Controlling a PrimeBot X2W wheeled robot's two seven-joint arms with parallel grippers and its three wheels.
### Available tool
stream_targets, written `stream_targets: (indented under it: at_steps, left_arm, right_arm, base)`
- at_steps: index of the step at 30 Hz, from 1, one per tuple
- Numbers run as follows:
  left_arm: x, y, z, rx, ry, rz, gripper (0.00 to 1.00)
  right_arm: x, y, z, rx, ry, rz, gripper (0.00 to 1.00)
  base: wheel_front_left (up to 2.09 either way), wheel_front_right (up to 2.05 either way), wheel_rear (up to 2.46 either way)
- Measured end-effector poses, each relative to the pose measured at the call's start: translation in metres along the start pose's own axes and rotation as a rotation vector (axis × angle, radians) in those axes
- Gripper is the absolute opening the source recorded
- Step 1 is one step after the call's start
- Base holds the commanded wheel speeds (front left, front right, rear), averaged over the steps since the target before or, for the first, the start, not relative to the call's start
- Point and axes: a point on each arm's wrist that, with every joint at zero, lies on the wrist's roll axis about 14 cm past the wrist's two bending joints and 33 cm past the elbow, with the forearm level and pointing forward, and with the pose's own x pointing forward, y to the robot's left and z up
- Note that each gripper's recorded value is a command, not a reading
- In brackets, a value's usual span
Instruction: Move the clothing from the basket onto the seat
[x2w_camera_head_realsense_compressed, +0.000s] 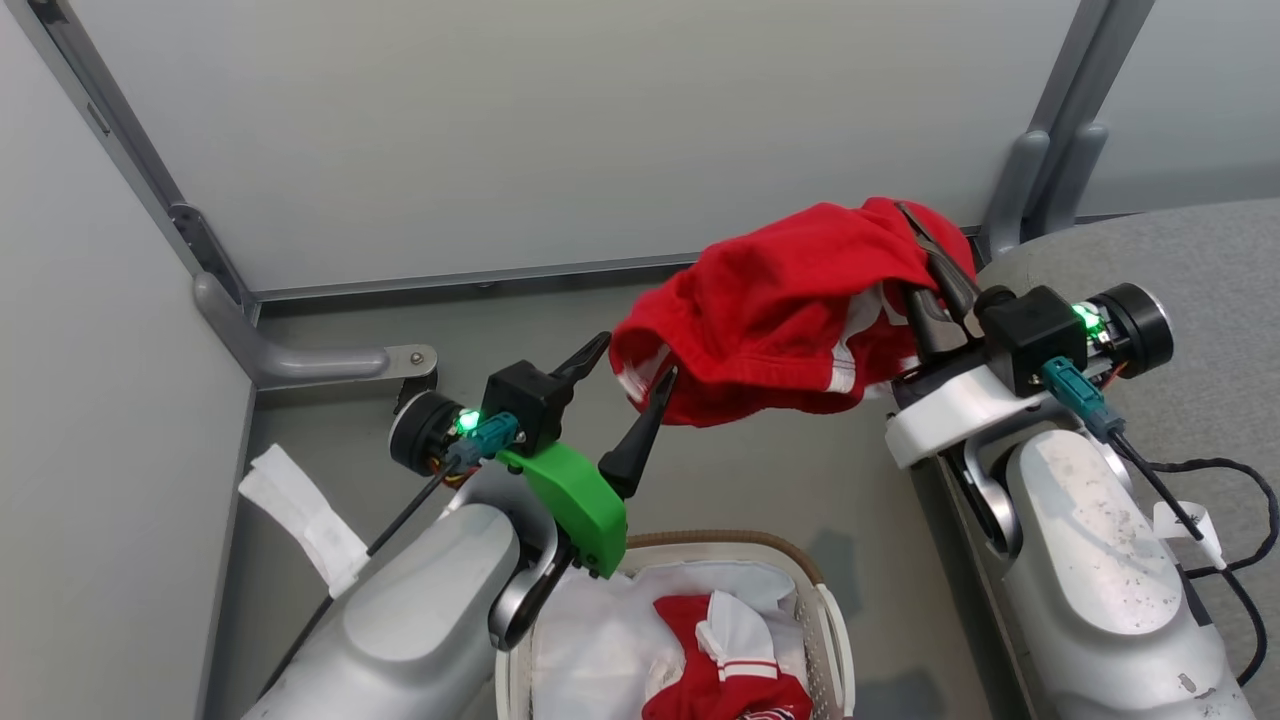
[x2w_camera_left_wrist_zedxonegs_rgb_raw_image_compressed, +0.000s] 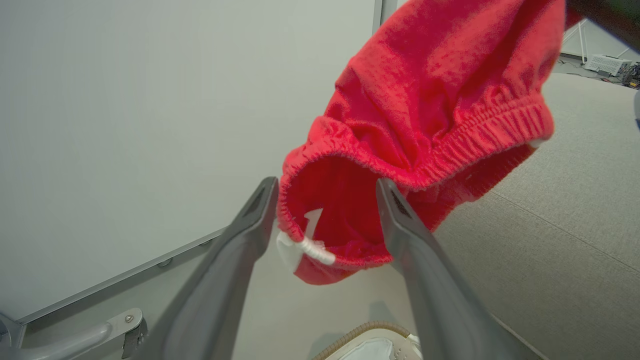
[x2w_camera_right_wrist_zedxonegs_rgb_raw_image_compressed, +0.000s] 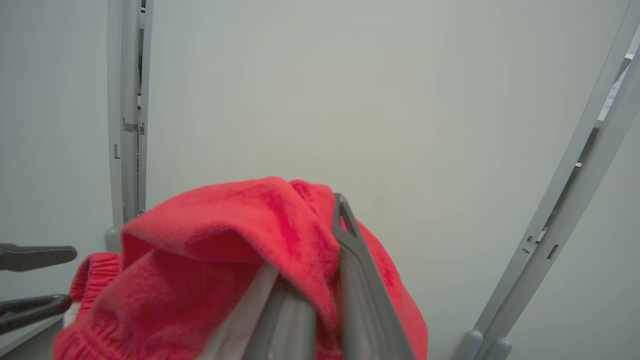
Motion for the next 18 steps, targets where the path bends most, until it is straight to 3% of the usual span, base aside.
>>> stream_targets:
  at_steps: [18]
  left_arm:
    - [-0.030, -0.006, -0.053, -0.148, 0.045, 0.087, 1.00]
  right_arm:
    - [-0.012, -0.040, -0.018, -0.039, 0.056, -0.113, 0.00]
  base:
    - [0.00, 0.00, 0.00]
